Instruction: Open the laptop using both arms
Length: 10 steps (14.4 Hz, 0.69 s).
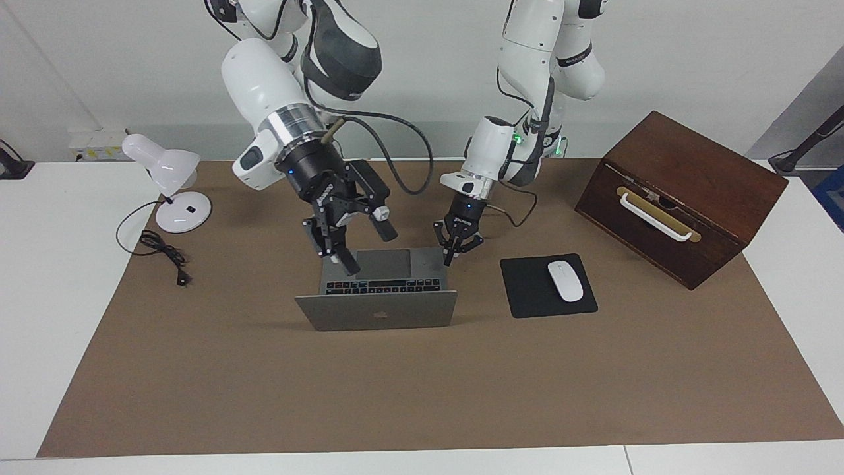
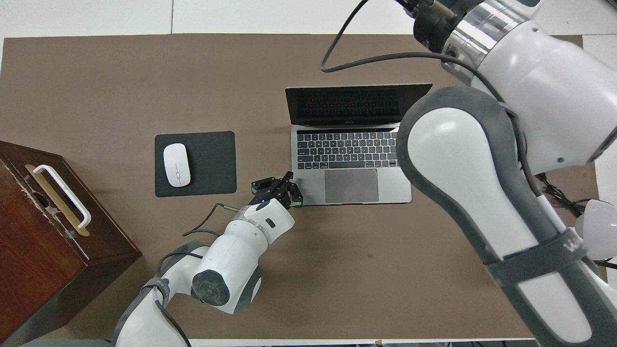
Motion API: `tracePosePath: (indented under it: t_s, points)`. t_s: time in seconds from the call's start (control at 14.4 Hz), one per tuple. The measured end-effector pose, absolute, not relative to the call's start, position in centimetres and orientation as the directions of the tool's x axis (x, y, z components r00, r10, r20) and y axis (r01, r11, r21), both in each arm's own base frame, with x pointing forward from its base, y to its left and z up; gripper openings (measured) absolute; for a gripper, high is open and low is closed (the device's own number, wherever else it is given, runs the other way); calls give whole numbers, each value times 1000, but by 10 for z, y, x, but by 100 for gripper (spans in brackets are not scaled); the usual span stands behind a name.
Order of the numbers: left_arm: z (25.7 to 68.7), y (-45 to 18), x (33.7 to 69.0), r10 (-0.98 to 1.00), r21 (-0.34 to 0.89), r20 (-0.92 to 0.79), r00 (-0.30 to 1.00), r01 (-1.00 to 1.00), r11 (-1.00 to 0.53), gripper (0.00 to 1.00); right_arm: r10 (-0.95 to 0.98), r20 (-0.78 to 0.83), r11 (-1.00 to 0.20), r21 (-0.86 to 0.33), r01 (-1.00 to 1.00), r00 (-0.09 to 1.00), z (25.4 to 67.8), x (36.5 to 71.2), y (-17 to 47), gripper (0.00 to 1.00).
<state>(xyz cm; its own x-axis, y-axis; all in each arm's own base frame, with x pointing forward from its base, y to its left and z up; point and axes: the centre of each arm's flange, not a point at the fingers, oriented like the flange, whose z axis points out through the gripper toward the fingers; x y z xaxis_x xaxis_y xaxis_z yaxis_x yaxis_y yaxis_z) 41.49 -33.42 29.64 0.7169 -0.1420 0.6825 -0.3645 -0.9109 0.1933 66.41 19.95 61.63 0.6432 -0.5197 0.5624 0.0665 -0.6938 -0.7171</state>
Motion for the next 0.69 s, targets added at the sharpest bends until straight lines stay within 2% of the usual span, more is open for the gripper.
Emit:
tracePosePath:
  t_s: [0.14, 0.35, 0.48, 0.69]
  points:
    - [305, -330, 418, -138, 203, 659, 739, -352, -914, 1, -379, 630, -796, -595, 108, 678, 615, 673, 175, 100]
    - [331, -319, 425, -131, 227, 600, 789, -325, -918, 1, -139, 656, -883, -421, 207, 742, 618, 672, 150, 100]
    - [355, -308, 429, -119, 248, 564, 817, -305, -920, 1, -2, 610, -911, -328, 250, 792, 623, 663, 132, 100]
    - [381, -292, 432, -118, 268, 495, 861, -281, -922, 1, 138, 463, -928, -249, 277, 876, 632, 636, 109, 100]
